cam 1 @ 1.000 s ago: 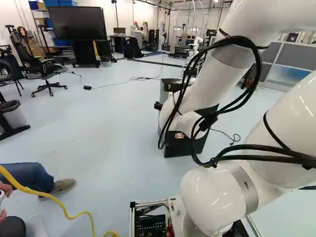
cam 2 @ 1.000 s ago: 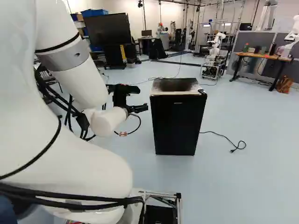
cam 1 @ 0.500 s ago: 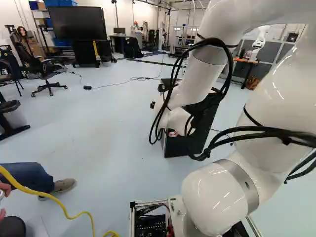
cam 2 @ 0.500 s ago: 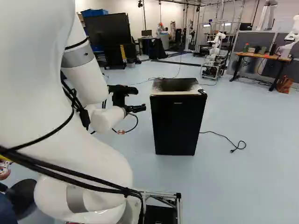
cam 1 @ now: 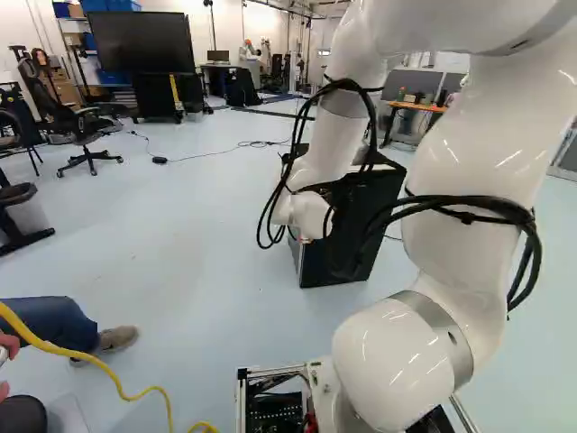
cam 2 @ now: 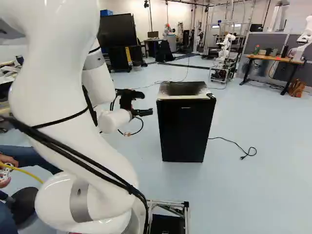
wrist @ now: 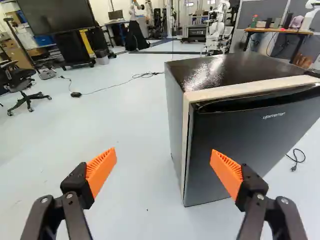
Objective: Grab a drink from the fridge
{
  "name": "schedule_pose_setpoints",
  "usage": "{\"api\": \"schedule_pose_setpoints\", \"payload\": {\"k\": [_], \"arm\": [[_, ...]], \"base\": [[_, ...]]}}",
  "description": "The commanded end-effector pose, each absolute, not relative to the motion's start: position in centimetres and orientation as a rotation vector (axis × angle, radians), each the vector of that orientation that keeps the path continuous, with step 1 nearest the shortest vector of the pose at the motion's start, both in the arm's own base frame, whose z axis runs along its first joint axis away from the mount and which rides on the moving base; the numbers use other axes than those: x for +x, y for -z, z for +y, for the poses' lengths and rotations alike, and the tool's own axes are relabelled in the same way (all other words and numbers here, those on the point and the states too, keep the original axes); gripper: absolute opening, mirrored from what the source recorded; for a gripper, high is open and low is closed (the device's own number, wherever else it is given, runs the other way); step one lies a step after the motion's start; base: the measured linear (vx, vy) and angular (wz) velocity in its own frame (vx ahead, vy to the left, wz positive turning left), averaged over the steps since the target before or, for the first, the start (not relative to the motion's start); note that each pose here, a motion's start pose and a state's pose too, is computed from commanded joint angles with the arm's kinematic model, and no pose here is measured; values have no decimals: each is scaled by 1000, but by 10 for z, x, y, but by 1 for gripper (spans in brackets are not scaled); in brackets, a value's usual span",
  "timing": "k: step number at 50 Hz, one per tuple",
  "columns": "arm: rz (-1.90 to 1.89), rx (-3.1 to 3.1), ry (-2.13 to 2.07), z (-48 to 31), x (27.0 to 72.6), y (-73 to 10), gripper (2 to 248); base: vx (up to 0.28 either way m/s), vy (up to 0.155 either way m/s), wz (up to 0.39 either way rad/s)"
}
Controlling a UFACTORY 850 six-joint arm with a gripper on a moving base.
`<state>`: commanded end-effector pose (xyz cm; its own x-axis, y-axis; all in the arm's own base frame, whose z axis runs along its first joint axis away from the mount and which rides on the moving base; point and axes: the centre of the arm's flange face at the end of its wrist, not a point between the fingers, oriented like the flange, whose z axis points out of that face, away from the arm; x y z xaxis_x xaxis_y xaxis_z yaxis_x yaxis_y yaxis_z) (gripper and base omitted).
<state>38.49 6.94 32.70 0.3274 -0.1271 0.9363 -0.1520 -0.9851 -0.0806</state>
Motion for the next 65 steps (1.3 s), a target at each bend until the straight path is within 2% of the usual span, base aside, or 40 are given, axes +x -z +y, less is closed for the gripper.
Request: {"api": "schedule_pose_setpoints", "payload": {"k": [65], "arm": [[-618, 2278, -1732, 61, 481, -261, 247]], "base": [[0, 0, 0]]}}
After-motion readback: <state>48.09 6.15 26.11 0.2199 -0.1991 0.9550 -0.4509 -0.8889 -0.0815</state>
